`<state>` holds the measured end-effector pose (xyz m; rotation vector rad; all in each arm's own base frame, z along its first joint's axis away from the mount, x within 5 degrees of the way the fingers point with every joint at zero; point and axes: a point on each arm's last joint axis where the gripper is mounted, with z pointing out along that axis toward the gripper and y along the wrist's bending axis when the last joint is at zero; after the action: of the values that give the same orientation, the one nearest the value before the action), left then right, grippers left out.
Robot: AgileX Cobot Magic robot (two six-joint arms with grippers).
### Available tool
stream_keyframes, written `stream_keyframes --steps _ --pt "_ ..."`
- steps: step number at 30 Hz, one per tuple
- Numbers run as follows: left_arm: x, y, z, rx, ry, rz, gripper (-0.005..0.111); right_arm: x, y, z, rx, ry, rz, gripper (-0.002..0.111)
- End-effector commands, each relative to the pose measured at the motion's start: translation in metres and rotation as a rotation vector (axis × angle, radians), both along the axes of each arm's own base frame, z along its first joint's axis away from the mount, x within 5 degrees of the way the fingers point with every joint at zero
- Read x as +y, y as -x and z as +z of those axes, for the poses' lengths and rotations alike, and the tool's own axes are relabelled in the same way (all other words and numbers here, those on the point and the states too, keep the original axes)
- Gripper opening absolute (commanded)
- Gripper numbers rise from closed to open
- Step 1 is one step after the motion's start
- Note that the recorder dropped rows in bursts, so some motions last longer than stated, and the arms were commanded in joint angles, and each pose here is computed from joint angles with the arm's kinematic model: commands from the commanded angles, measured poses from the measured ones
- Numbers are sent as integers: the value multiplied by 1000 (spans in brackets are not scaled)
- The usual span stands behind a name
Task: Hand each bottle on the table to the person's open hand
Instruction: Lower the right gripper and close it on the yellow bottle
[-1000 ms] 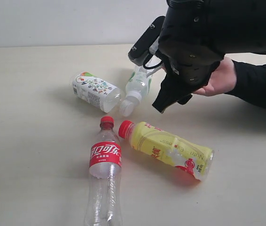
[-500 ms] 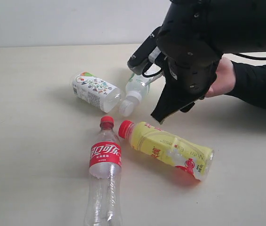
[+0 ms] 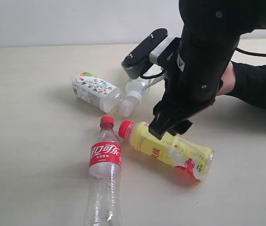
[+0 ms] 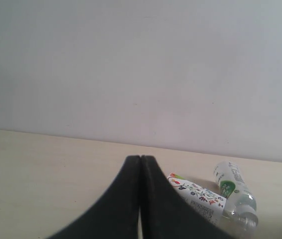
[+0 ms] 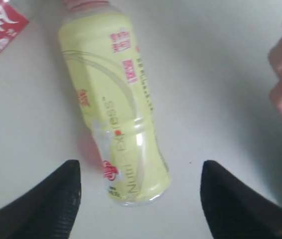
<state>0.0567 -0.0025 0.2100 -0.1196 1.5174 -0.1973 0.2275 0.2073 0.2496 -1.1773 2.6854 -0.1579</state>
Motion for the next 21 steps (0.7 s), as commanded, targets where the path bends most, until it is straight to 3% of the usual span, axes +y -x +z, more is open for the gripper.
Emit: stream_keyframes --steps 1,21 --pt "0 0 1 -8 2 -6 0 2 6 -4 44 -33 46 72" --pt "0 0 1 -8 2 -6 0 1 2 -56 18 13 135 79"
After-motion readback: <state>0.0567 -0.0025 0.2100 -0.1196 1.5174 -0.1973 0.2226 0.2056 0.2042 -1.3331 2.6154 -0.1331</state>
